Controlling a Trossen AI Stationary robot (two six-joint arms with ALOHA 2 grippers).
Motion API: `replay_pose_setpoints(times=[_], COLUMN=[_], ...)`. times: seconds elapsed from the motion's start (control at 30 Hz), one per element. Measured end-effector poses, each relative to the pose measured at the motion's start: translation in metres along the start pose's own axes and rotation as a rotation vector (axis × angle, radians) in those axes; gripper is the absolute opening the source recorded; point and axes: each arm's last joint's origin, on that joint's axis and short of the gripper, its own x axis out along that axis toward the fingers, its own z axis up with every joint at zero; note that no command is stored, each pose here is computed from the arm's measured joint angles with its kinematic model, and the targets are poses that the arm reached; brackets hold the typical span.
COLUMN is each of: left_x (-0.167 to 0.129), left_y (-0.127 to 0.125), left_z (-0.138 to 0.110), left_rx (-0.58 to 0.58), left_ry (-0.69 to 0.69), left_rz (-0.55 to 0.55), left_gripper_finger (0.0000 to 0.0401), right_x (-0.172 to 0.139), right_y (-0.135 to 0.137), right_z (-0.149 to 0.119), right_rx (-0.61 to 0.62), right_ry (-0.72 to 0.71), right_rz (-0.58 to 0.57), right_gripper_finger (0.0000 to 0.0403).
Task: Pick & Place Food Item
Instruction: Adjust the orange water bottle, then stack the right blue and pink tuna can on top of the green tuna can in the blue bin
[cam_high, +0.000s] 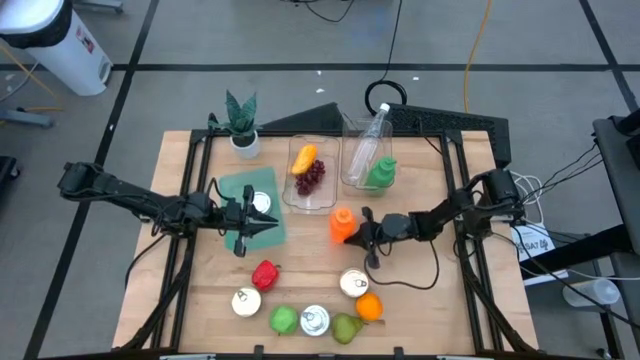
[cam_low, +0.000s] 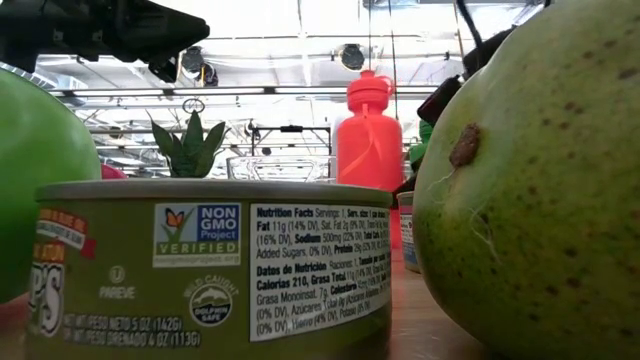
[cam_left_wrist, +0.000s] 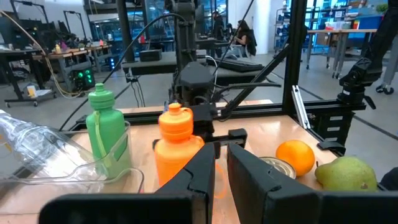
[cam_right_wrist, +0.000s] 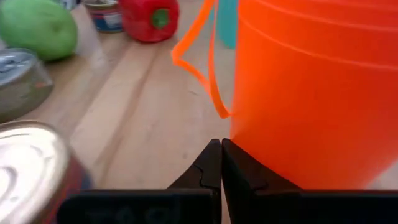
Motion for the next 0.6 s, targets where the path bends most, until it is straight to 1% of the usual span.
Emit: replay_pose_setpoints(times=[0.1,0.2,0.3,0.37,0.43,0.6], left_x=[0.0,0.0,0.0,0.0,0.0,0.0], left_y=[0.0,0.0,0.0,0.0,0.0,0.0], left_z=[0.0,0.0,0.0,-0.001,-0.002,-0.003], left_rx=[0.0,-0.002,-0.006,-0.019,-0.025,-0.028], left_ry=[0.0,0.0,0.004,0.013,0.024,0.03], left_rz=[0.0,0.0,0.0,0.0,-0.001,-0.001], left_gripper_finger=[0.0051,0.0051,0.0051,0.0051,0.0051,0.0051], right_x=[0.0,0.0,-0.001,-0.005,-0.012,-0.036], right_y=[-0.008,-0.013,-0.012,-0.006,0.001,0.027], right_z=[0.001,0.001,0.001,0.003,0.009,0.028], right_rx=[0.004,0.012,0.029,0.026,0.023,-0.036], right_ry=[-0.002,-0.001,0.013,0.03,0.043,0.055], right_rz=[-0.022,-0.012,0.058,0.121,0.151,0.179], right_gripper_finger=[0.0,0.0,0.0,0.0,0.0,0.0])
